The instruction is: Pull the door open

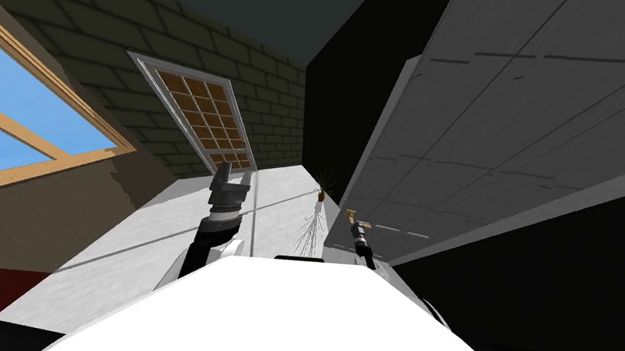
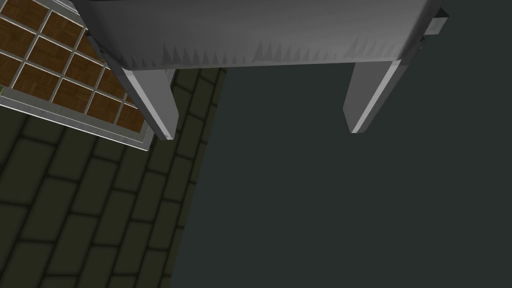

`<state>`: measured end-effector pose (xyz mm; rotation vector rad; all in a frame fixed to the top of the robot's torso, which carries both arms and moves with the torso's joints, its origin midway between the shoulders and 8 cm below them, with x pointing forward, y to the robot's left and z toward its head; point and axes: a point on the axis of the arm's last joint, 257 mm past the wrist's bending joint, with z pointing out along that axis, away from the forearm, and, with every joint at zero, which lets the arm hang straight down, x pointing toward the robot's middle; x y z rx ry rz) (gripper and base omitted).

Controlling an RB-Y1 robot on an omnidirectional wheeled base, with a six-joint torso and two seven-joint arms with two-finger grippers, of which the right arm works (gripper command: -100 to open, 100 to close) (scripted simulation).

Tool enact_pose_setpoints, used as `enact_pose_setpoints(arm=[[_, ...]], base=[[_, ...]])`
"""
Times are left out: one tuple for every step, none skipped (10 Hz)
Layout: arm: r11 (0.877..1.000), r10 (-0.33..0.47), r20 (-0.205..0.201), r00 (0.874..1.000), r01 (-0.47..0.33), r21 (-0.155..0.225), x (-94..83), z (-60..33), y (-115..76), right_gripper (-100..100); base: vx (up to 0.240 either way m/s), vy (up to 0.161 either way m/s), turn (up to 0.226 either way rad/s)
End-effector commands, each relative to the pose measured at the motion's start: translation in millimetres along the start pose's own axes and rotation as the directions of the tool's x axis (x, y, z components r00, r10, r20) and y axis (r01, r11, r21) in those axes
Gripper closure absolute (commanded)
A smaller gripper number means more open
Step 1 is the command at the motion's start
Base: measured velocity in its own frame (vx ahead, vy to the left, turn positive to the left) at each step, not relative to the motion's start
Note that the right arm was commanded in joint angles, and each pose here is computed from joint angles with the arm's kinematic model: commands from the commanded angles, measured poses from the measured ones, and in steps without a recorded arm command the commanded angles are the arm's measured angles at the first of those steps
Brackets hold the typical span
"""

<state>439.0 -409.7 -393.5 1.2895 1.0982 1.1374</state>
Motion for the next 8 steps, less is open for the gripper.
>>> enact_pose_setpoints(arm=[[1.000, 0.000, 0.000, 1.000, 0.000, 0.000, 0.0, 0.0, 0.0, 100], [1.000, 0.000, -0.016, 1.000, 0.000, 0.002, -2.2, -7.0, -1.6, 100], [1.000, 0.000, -0.024, 1.000, 0.000, 0.001, -4.4, -10.3, -1.3, 100], [1.000, -0.001, -0.033, 0.999, 0.001, 0.000, -6.9, -14.1, -1.0, 100], [1.000, -0.001, -0.033, 0.999, 0.001, 0.000, -6.9, -14.1, -1.0, 100], [1.000, -0.001, -0.043, 0.999, 0.001, 0.000, -9.4, -18.2, -0.6, 100], [1.000, -0.001, -0.053, 0.999, 0.001, 0.000, -11.8, -22.3, -0.3, 100], [1.000, -0.001, -0.058, 0.998, 0.001, 0.000, -13.0, -24.4, -0.2, 100]], base=[[-0.072, -0.036, 0.025], [-0.161, -0.006, 0.158], [-0.228, -0.016, 0.158], [-0.207, -0.041, 0.126], [-0.135, -0.048, 0.059], [-0.123, -0.033, 0.089], [-0.174, -0.040, 0.159], [-0.151, -0.050, 0.111]])
